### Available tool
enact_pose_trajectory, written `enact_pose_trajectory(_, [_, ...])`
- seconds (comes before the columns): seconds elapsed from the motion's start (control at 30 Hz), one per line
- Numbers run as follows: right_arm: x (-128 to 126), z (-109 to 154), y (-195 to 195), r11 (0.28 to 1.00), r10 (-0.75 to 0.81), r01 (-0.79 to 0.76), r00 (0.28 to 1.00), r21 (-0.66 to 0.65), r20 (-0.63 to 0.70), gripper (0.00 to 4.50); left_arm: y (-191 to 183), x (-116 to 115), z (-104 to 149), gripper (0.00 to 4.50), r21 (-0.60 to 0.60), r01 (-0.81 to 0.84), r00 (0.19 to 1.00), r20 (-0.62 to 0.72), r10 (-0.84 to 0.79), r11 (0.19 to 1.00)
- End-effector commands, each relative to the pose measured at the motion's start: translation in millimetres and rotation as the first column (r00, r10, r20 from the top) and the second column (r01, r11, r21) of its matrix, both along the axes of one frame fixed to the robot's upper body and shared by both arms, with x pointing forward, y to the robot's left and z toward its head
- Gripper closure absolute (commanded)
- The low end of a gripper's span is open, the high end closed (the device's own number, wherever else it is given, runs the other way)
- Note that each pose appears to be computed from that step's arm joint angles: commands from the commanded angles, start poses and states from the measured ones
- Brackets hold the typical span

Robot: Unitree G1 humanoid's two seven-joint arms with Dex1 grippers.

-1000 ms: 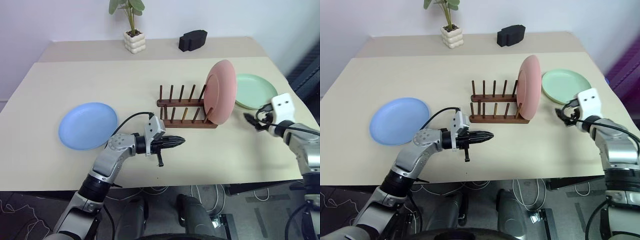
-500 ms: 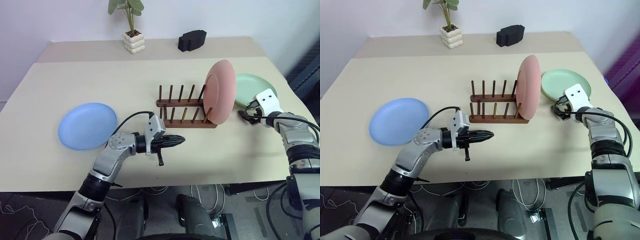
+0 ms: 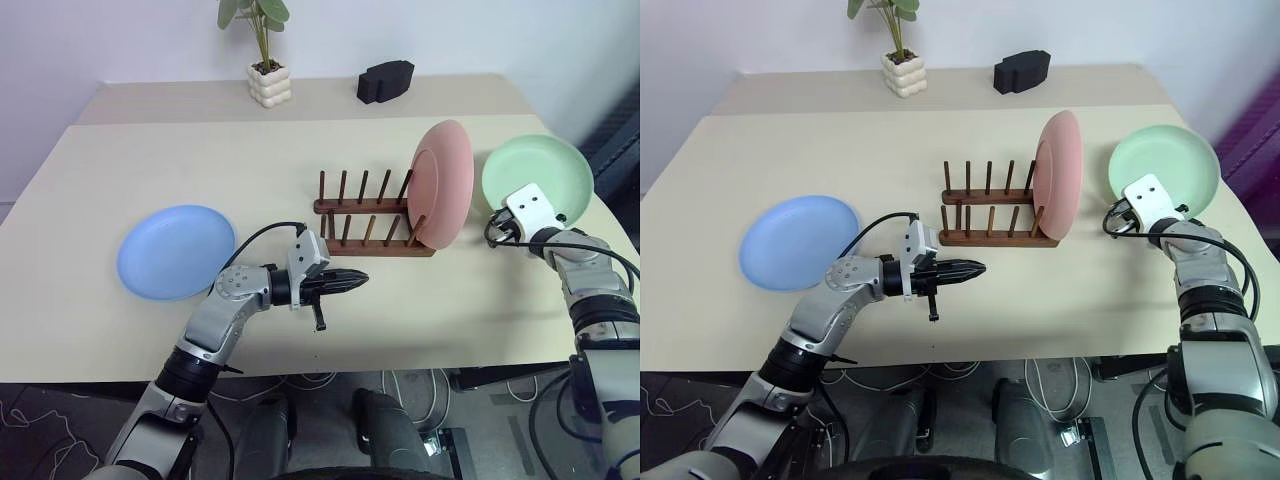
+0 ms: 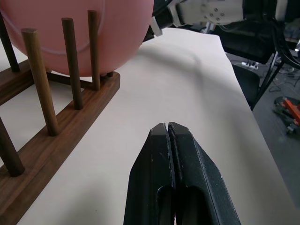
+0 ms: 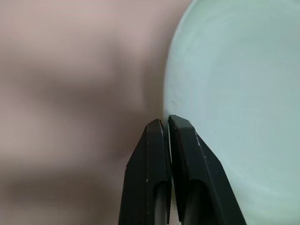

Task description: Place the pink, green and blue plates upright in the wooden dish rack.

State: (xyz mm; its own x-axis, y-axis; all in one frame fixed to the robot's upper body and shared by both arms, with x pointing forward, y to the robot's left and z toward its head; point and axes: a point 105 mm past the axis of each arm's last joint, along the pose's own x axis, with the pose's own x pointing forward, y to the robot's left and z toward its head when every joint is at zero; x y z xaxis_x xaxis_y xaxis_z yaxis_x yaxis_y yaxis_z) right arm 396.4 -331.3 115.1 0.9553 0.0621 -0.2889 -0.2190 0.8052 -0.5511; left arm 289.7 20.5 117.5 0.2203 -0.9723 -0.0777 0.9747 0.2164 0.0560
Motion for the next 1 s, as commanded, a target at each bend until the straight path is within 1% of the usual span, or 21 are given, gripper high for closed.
enact_pose_trajectory(0.03, [-5.0, 27.9, -11.8, 0.997, -0.032, 0.039, 0.993, -0.067, 0.114, 4.46, -1.3, -1.6, 13.2, 4.5, -0.033, 0.011, 0.999, 0.042, -0.01, 0.999])
enact_pose_trajectory(0.1, [-12.0, 53.7, -19.5, 0.991, -0.064, 0.088, 0.976, -0.103, 0.21, 4.46, -0.7, -1.4, 13.4, 4.5, -0.033, 0.01, 0.999, 0.044, -0.009, 0.999])
enact_pose_trajectory(0.2, [-23.8, 94.7, -25.8, 0.984, -0.099, 0.144, 0.936, -0.109, 0.336, 4.46, 0.1, -1.3, 13.1, 4.5, -0.033, 0.011, 0.999, 0.044, -0.01, 0.999])
enact_pose_trajectory(0.27, [-33.3, 129.9, -22.9, 0.981, -0.094, 0.158, 0.899, -0.117, 0.428, 4.46, 0.3, -1.4, 12.6, 4.5, -0.033, 0.013, 0.999, 0.043, -0.012, 0.999])
enact_pose_trajectory(0.33, [-42.9, 167.2, -9.6, 0.985, -0.055, 0.132, 0.855, -0.113, 0.516, 4.46, 0.4, -1.0, 12.7, 4.5, -0.033, 0.016, 0.999, 0.048, -0.014, 0.999])
enact_pose_trajectory(0.4, [-51.7, 198.9, 14.2, 0.994, 0.018, 0.05, 0.811, -0.1, 0.585, 4.46, 0.7, 0.0, 13.9, 4.5, -0.036, 0.014, 0.998, 0.064, -0.011, 0.999])
enact_pose_trajectory(0.47, [-59.9, 222.7, 42.6, 0.995, 0.101, -0.066, 0.77, -0.079, 0.629, 4.46, 1.2, 0.9, 16.3, 4.5, -0.053, 0.009, 0.998, 0.067, -0.005, 0.999])
enact_pose_trajectory(0.5, [-64.6, 232.5, 60.9, 0.986, 0.157, -0.152, 0.749, -0.063, 0.643, 4.46, 2.0, 1.1, 17.9, 4.5, -0.062, 0.005, 0.998, 0.069, -0.001, 0.998])
enact_pose_trajectory(0.57, [-72.4, 242.4, 83.7, 0.964, 0.229, -0.261, 0.722, -0.049, 0.653, 4.46, 3.5, 1.5, 19.7, 4.5, -0.072, -0.001, 0.997, 0.073, 0.006, 0.997])
enact_pose_trajectory(0.6, [-78.2, 248.0, 98.3, 0.941, 0.273, -0.337, 0.699, -0.033, 0.661, 4.46, 5.3, 2.0, 20.1, 4.5, -0.07, -0.007, 0.997, 0.076, 0.012, 0.998])
enact_pose_trajectory(0.63, [-86.6, 254.8, 116.9, 0.898, 0.328, -0.441, 0.664, -0.002, 0.672, 4.46, 8.9, 2.5, 21.9, 4.5, -0.073, -0.014, 0.996, 0.081, 0.02, 0.997])
enact_pose_trajectory(0.67, [-96.5, 259.3, 137.0, 0.827, 0.387, -0.56, 0.628, 0.048, 0.675, 4.46, 13.7, 3.6, 23.8, 4.5, -0.076, -0.027, 0.996, 0.084, 0.033, 0.997])
enact_pose_trajectory(0.7, [-104.1, 261.4, 150.1, 0.77, 0.428, -0.634, 0.605, 0.08, 0.672, 4.46, 17.0, 4.3, 25.1, 4.5, -0.078, -0.035, 0.995, 0.085, 0.041, 0.996])
enact_pose_trajectory(0.73, [-113.5, 260.5, 166.0, 0.697, 0.486, -0.71, 0.57, 0.099, 0.663, 4.46, 22.6, 4.7, 25.7, 4.5, -0.074, -0.044, 0.995, 0.086, 0.05, 0.996])
enact_pose_trajectory(0.77, [-119.8, 259.3, 175.1, 0.652, 0.52, -0.75, 0.549, 0.111, 0.654, 4.46, 26.1, 4.8, 25.8, 4.5, -0.07, -0.048, 0.995, 0.085, 0.054, 0.996])
enact_pose_trajectory(0.87, [-142.3, 252.4, 206.4, 0.447, 0.616, -0.872, 0.462, 0.201, 0.638, 4.46, 38.9, 3.0, 26.4, 4.5, -0.055, -0.068, 0.994, 0.086, 0.072, 0.996])
enact_pose_trajectory(0.9, [-147.6, 250.6, 213.1, 0.399, 0.634, -0.89, 0.443, 0.223, 0.634, 4.46, 41.9, 1.9, 26.6, 4.5, -0.052, -0.069, 0.994, 0.086, 0.074, 0.996])
enact_pose_trajectory(0.93, [-151.1, 246.7, 221.1, 0.32, 0.641, -0.903, 0.428, 0.285, 0.637, 4.46, 45.9, -0.6, 26.2, 4.5, -0.044, -0.068, 0.994, 0.082, 0.072, 0.997])
enact_pose_trajectory(1.0, [-153.5, 241.0, 230.0, 0.225, 0.643, -0.9, 0.425, 0.373, 0.637, 4.46, 50.5, -3.8, 25.8, 4.5, -0.035, -0.067, 0.995, 0.078, 0.069, 0.997])
